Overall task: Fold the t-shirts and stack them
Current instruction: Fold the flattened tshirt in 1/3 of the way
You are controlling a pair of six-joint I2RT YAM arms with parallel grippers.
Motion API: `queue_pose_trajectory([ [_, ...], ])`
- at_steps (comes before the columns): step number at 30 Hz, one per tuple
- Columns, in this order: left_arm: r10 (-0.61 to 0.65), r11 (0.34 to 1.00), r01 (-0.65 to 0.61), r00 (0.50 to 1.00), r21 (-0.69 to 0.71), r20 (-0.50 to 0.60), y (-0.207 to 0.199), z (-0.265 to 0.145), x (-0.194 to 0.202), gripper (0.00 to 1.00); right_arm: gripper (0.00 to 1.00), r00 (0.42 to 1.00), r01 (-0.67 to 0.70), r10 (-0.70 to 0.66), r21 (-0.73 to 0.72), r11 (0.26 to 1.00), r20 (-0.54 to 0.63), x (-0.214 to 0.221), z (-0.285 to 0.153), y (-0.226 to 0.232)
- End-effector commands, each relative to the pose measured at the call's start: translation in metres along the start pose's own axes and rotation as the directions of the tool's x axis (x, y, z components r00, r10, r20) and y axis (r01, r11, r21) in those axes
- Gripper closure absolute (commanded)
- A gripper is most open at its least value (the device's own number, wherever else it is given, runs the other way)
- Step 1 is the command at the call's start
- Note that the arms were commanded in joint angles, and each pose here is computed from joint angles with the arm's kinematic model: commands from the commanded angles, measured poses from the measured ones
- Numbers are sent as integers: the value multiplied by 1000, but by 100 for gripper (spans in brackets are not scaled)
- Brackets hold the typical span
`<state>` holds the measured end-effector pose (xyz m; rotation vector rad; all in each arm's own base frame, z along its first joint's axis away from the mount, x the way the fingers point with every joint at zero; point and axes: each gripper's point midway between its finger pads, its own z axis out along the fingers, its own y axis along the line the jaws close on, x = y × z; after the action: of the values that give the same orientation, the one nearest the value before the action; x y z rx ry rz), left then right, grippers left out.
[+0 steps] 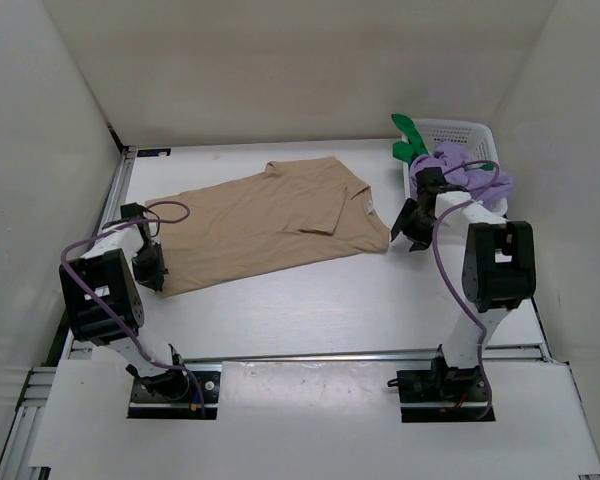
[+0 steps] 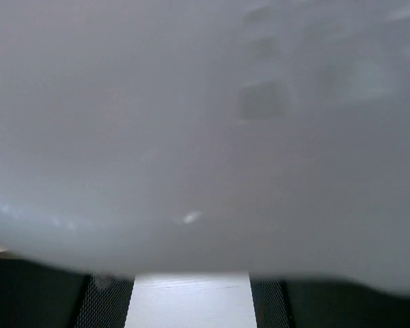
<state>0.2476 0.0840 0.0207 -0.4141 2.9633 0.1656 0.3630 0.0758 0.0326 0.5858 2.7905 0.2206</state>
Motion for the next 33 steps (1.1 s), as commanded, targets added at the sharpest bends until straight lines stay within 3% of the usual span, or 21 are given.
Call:
queue_pose_trajectory([
  [1, -9, 1000, 11, 998, -21, 59, 7, -13, -10, 90, 39, 999, 5, -5, 1, 1000, 49, -10, -23, -7],
  [6, -19, 1000, 21, 998, -22, 67, 10, -14, -16, 90, 39, 999, 5, -5, 4, 1000, 39, -4, -32, -10],
  [14, -19, 1000, 20, 998, -22, 63, 9, -12, -24, 90, 35, 979, 127, -122, -20, 992, 165, 2, -75, 14],
  [18, -19, 1000, 20, 998, -22, 61, 9, -11, -26, 90, 24, 974, 136, -123, -53, 989, 193, 7, -91, 26],
  [21, -18, 1000, 18, 998, -4, 52, 6, -9, -23, 90, 21, 971, 159, -142, -80, 984, 191, 15, -89, 39],
  [24, -18, 1000, 18, 998, 5, 52, 4, -9, -23, 90, 19, 982, 168, -158, -89, 982, 107, 35, -66, 48],
  [29, -17, 1000, 17, 999, 5, 41, 4, -7, -19, 90, 19, 992, 109, -102, -104, 989, 75, 28, -38, 62],
  [33, -17, 1000, 17, 999, 5, 41, 4, -7, -19, 90, 19, 997, 66, -65, -38, 997, 29, 27, -11, 58],
])
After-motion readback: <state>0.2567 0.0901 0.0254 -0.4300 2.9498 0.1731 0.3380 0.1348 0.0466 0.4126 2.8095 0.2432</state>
